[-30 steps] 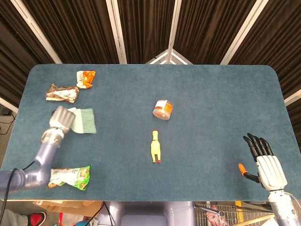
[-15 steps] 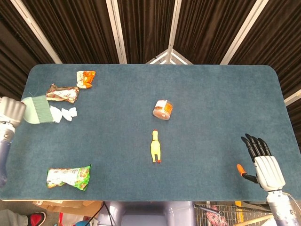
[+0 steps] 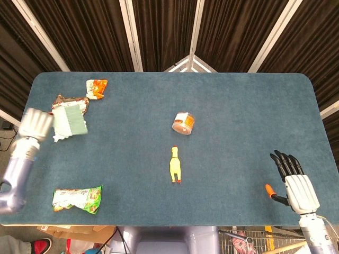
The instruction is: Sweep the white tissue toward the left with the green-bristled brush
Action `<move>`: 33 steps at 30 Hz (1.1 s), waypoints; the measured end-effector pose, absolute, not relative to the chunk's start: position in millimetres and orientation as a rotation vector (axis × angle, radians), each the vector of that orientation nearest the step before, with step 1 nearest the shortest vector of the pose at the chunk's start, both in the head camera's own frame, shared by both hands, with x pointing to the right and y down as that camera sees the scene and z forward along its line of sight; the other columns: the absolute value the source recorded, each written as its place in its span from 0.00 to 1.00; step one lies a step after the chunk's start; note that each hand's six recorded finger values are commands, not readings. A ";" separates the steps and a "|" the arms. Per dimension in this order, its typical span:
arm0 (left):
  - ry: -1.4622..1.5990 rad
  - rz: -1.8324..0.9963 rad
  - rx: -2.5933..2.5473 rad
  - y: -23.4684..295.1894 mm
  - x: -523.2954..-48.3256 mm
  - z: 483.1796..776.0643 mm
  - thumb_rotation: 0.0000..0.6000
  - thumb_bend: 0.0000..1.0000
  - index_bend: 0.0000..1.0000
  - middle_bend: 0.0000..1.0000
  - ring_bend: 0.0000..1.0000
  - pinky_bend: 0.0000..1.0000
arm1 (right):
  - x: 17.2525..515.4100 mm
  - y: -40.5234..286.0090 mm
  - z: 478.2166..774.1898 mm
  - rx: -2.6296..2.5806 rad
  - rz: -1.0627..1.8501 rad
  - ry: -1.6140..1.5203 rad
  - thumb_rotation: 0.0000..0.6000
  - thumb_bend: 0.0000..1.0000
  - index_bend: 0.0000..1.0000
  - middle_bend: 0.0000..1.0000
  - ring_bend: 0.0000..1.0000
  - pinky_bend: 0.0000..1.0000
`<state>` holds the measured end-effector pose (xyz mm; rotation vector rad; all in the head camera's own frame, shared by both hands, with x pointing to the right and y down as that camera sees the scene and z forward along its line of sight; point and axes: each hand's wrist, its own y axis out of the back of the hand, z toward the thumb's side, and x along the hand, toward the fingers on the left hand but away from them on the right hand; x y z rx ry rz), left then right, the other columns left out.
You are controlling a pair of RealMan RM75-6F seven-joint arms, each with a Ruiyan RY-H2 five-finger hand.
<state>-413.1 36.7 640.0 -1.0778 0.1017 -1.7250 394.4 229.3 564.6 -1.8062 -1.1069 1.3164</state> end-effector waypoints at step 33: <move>0.216 -1.730 -1.150 68.4 -445.4 623.3 1.00 0.79 0.74 0.91 1.00 1.00 | 395.8 231.8 562.9 -1.792 1.324 -1.101 1.00 0.34 0.00 0.00 0.00 0.00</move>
